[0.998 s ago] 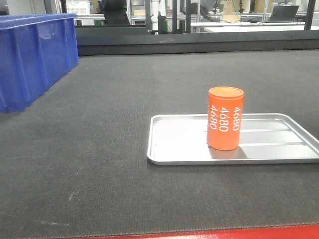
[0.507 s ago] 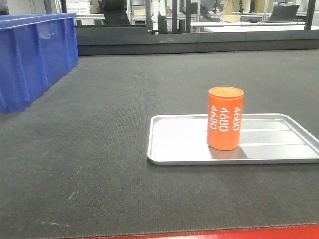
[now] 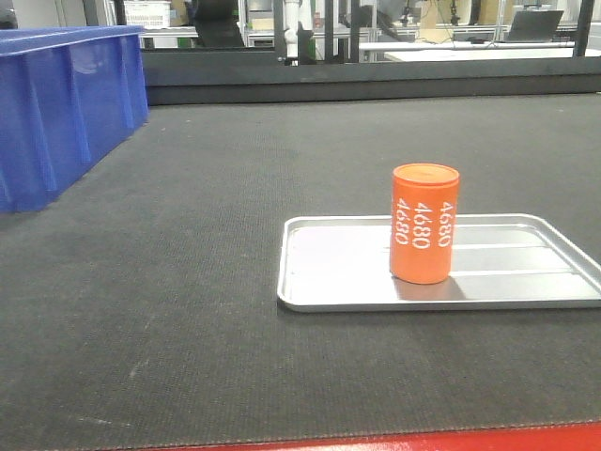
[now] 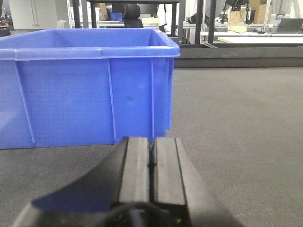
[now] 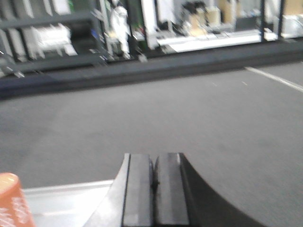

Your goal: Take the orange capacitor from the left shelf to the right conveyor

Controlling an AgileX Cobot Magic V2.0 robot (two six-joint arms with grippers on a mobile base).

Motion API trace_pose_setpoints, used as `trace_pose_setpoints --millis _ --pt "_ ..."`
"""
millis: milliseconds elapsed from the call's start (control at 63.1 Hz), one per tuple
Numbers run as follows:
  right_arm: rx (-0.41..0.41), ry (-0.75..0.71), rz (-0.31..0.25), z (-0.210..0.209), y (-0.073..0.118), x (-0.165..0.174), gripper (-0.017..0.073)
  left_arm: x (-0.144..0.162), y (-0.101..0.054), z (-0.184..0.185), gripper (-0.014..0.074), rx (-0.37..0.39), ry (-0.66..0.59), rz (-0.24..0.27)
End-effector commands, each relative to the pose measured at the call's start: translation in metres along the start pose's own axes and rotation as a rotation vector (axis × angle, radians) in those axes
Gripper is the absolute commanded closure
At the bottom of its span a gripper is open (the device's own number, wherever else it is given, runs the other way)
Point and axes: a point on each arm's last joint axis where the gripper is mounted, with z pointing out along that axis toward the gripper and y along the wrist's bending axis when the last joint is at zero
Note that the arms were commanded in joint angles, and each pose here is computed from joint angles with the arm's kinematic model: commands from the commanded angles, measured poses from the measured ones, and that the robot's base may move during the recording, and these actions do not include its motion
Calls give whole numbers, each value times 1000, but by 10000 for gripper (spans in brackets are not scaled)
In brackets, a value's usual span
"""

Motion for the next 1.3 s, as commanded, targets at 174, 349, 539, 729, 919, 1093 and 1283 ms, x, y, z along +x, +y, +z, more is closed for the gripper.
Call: trace_pose_setpoints --millis 174,349,539,729,919,1093,1283 --pt "-52 -169 19 -6 4 -19 507 -10 0 0 699 5 -80 -6" --pt "-2 -153 -112 -11 0 -17 507 -10 0 0 699 5 -80 -6" --pt "3 -100 -129 -13 -1 -11 507 -10 0 0 699 5 -80 -6" --pt "2 -94 -162 -13 -1 -10 507 -10 0 0 699 5 -80 -6" --pt "3 -90 -142 -13 -1 -10 507 -10 0 0 699 5 -80 -6" --pt "-5 -113 -102 -13 -2 -5 507 -10 0 0 699 5 -80 -6" --pt "-15 -135 -101 -13 -1 -7 507 -10 0 0 699 5 -80 -6"
